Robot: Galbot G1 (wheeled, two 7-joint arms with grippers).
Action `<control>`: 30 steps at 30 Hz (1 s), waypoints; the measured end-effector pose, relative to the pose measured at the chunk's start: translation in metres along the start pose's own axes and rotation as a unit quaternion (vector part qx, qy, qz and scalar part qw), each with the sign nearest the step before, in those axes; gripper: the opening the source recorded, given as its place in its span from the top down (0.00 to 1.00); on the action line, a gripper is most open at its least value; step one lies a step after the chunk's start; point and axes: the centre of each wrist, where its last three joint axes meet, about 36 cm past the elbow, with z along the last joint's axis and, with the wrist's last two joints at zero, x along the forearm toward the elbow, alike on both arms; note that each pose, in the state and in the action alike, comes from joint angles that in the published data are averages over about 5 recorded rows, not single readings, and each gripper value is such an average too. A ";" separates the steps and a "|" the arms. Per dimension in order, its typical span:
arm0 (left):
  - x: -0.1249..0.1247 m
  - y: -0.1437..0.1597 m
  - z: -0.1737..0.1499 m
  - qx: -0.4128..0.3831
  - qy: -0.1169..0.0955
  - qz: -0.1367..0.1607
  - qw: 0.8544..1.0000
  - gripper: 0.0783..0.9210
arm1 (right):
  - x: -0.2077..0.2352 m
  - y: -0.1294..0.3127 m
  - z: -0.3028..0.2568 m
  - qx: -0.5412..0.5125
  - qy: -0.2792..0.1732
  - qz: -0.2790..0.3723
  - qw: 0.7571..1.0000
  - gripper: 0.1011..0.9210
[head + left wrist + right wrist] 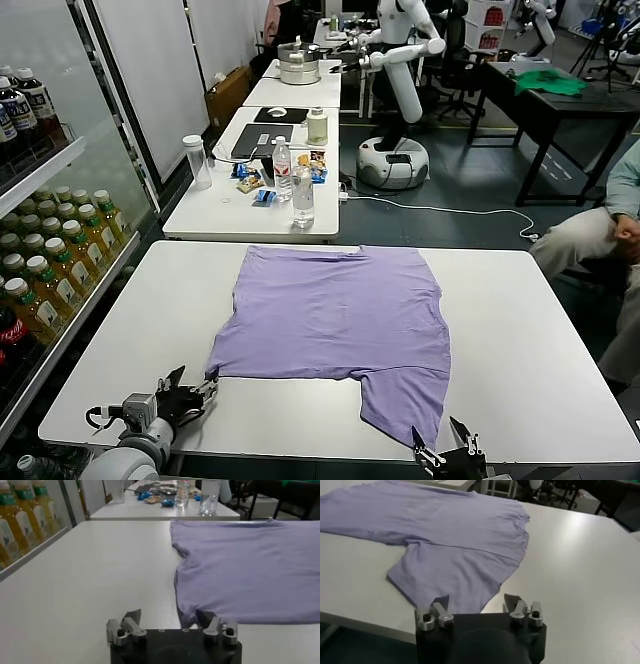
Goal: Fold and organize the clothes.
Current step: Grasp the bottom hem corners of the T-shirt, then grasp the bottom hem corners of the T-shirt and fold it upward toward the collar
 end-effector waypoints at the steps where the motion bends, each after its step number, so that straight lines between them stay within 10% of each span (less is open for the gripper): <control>1: 0.000 -0.001 0.000 0.001 0.001 0.001 1.000 0.44 | 0.000 0.000 0.000 -0.003 0.000 -0.002 1.000 0.52; 14: 0.011 -0.012 0.001 0.010 0.009 0.029 1.000 0.87 | 0.011 -0.012 -0.011 -0.018 -0.005 -0.023 1.000 0.96; 30: 0.079 -0.020 0.000 -0.001 -0.004 0.027 1.000 0.99 | 0.070 -0.028 -0.036 0.007 -0.012 -0.025 1.000 0.99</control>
